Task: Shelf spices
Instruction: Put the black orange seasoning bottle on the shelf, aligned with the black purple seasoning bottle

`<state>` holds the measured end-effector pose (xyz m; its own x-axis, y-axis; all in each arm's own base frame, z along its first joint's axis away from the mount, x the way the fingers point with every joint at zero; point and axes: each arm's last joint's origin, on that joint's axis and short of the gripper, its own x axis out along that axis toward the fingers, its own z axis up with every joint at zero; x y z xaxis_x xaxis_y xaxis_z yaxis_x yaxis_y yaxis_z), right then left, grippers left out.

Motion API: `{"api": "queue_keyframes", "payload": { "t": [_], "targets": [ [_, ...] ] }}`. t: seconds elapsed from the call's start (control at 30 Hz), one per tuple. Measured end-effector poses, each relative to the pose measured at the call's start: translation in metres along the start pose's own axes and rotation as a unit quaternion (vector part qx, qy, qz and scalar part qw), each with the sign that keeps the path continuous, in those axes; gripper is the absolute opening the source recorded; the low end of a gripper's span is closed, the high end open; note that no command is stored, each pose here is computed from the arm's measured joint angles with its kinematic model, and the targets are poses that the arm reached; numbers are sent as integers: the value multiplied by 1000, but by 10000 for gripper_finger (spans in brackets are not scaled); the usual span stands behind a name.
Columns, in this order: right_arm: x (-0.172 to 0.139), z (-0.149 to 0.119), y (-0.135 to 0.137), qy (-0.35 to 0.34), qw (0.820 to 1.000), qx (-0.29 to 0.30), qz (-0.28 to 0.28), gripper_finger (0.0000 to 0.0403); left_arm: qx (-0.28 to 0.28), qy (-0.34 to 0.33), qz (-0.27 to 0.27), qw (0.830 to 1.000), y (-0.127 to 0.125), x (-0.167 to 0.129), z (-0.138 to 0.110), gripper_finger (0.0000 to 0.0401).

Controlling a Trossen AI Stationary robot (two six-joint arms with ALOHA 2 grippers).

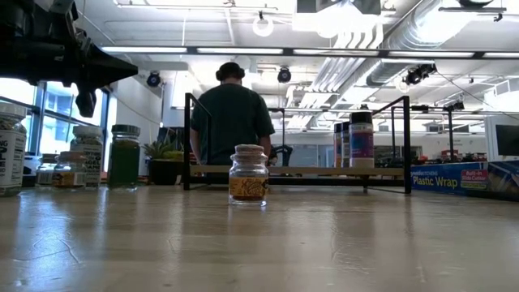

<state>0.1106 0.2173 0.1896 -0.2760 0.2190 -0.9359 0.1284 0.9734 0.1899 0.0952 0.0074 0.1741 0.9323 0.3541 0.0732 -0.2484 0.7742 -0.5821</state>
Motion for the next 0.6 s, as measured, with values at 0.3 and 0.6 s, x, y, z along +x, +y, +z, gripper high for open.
{"api": "queue_keyframes", "payload": {
  "t": [0.3,0.6],
  "targets": [
    [-46,12,6,-7,999,49,-3,189,0,0,0,1000,0,0,0,1],
    [-135,28,7,-67,995,60,44,189,0,0,0,1000,0,0,0,1]
  ]
}}
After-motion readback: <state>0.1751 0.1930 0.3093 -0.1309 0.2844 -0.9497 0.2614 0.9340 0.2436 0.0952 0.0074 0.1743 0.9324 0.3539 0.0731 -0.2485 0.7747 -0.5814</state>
